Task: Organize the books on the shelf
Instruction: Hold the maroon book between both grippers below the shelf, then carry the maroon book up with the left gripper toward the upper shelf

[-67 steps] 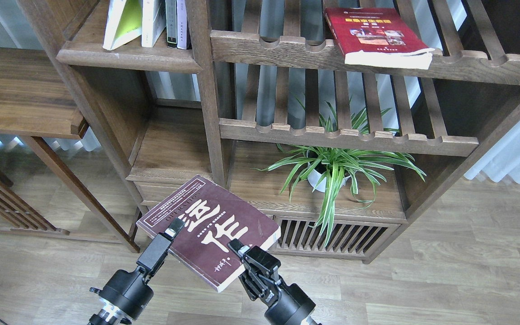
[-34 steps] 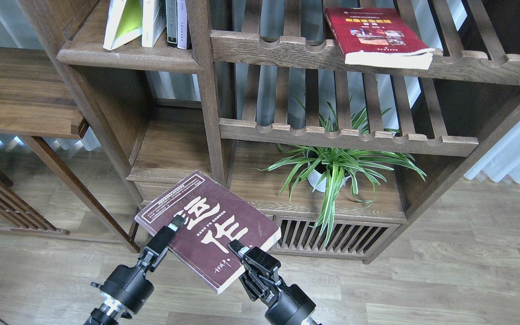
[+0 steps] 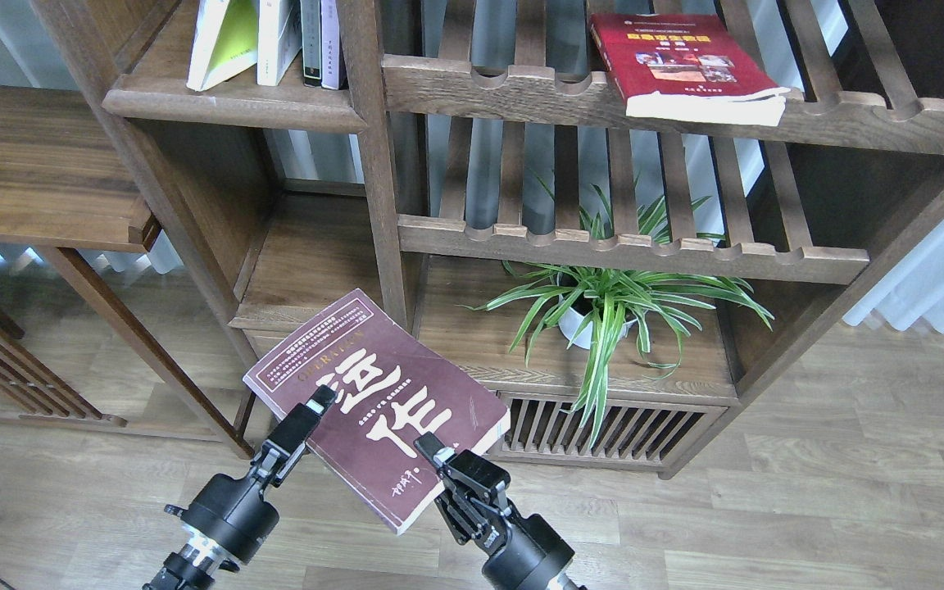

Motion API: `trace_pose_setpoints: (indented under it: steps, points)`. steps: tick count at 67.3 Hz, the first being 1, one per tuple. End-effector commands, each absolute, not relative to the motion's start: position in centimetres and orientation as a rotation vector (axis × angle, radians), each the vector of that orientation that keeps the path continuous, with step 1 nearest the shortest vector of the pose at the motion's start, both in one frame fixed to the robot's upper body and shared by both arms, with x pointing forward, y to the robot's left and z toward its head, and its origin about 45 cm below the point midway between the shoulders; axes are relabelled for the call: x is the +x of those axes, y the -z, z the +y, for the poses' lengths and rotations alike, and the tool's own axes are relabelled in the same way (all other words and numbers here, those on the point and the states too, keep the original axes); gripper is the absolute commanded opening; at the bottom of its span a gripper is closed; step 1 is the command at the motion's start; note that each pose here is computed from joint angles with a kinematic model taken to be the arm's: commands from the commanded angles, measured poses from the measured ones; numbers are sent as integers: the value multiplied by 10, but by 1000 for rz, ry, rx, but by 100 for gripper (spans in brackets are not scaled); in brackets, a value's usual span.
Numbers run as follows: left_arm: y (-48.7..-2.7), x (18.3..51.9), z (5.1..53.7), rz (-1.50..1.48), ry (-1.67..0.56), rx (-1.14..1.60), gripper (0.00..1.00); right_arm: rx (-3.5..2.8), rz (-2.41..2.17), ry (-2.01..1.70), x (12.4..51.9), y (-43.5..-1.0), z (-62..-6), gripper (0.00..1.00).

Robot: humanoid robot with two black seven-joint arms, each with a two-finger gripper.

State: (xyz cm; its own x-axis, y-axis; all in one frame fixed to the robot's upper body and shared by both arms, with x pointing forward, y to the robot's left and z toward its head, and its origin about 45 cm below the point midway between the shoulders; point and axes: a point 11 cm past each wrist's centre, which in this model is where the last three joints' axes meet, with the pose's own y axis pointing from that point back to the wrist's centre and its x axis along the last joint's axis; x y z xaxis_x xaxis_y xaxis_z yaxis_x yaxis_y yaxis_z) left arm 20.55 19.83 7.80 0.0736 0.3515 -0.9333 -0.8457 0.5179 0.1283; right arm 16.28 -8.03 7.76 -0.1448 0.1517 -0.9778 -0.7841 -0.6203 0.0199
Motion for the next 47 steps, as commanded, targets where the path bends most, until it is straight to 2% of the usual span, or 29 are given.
trace_pose_setpoints:
  steps: [1, 7, 16, 37, 47]
  points:
    - [-77, 204, 197, 1182, -959, -521, 7, -1481, 731, -1821, 168, -80, -81, 66]
    - [-77, 204, 196, 1182, -956, -520, 7, -1488, 727, -1816, 170, -81, -81, 70]
    - [-89, 209, 198, 1153, -943, -541, 7, -1489, 756, -1812, 174, -75, -86, 82]
    - [-91, 209, 238, 1092, -989, -452, 7, -1491, 877, -1764, 194, -57, -111, 83]
    - [-101, 222, 266, 1050, -1009, -403, 7, -1496, 913, -1758, 199, -50, -118, 83]
